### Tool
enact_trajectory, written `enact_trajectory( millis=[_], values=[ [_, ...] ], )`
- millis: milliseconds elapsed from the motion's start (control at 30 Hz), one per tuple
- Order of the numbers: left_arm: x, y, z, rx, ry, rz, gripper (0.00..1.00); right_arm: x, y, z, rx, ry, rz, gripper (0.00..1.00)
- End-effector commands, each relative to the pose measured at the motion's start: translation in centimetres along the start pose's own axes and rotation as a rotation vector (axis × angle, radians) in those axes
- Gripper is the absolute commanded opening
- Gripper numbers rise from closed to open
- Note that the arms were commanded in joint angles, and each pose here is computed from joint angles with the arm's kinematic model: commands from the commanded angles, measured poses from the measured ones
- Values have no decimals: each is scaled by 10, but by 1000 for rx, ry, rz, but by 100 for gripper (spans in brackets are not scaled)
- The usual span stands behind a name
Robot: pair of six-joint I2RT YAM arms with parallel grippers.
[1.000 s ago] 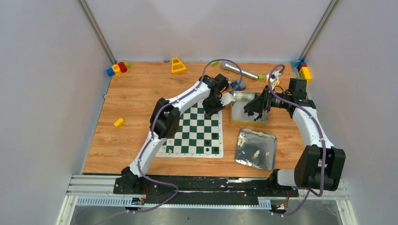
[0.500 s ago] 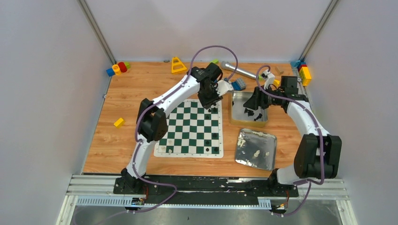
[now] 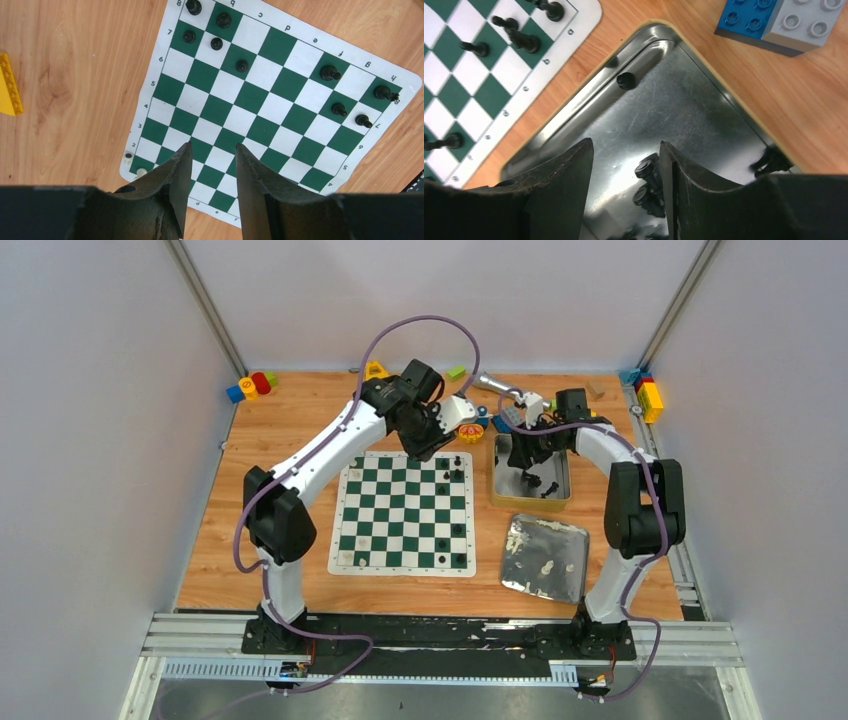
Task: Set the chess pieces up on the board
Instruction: Pick up the chess piece from the storage box.
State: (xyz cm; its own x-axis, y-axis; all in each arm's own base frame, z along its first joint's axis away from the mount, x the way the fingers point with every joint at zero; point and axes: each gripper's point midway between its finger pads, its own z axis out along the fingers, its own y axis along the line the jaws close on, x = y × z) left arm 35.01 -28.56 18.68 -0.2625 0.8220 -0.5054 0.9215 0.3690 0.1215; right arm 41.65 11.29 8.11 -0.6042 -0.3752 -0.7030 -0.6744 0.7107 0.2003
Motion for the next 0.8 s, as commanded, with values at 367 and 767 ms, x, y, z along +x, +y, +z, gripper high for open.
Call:
enact_trajectory(
  millis=[367, 767],
  values=[
    [14, 16, -35, -30, -93, -21, 45, -9, -9, 45, -56, 21, -403, 54],
    [29, 31, -39, -43, -93, -59, 45, -18, -9, 59, -89, -13, -475, 51]
  ],
)
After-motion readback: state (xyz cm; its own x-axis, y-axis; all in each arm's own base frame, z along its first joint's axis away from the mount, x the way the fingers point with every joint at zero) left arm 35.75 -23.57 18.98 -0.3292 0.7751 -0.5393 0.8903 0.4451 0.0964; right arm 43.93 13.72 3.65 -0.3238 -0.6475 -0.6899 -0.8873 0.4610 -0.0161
